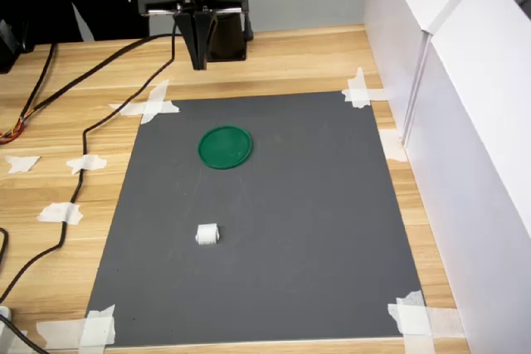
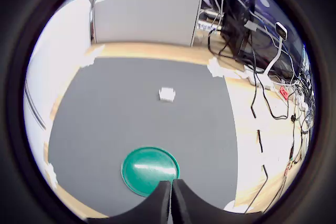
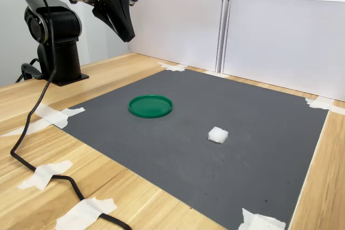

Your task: Grasp a white terminal and put it on the green lid.

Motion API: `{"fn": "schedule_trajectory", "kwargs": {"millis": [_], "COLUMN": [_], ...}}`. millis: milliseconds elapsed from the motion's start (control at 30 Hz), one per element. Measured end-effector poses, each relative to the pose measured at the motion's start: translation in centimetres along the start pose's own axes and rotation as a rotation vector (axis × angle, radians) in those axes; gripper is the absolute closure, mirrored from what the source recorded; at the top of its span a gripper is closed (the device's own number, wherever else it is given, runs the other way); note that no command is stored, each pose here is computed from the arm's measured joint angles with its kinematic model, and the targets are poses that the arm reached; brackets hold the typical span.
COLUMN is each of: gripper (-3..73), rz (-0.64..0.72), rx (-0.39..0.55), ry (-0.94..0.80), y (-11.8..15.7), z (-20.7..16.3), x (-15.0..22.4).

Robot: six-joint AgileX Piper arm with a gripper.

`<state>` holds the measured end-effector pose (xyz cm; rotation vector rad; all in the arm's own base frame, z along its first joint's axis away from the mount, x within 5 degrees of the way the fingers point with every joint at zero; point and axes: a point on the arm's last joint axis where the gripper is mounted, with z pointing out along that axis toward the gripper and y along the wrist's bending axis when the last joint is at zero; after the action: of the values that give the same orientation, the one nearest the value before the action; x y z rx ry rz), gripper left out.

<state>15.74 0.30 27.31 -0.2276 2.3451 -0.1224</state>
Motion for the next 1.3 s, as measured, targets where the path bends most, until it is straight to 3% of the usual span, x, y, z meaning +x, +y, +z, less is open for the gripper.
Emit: {"fn": "schedule_trajectory", "kwargs": {"millis": [233,467,600,833,967,1067,1300], "gripper": [71.1,65.8,54.5,20.1,6.3,2.0,1.2], "rz": [-0.177,-0.421,-0.504,-0.584,-0.597,-0.603,-0.544], "rx": [-0.016,-0.135,-0.196,-0.22,-0.225,-0.225,-0.197], "ry": [0.118,0.263,0.304,0.291,0.296,0.303,0.303], "y": [-0.7,-0.5,-0.3,-0.4,-0.4,-0.6,-1.1], "z": [0.6,3.1,4.9,7.1,8.3,9.0,10.2], "x": [-3.6,-5.9,-6.8,-8.4,-9.3,-10.2,-12.9]}}
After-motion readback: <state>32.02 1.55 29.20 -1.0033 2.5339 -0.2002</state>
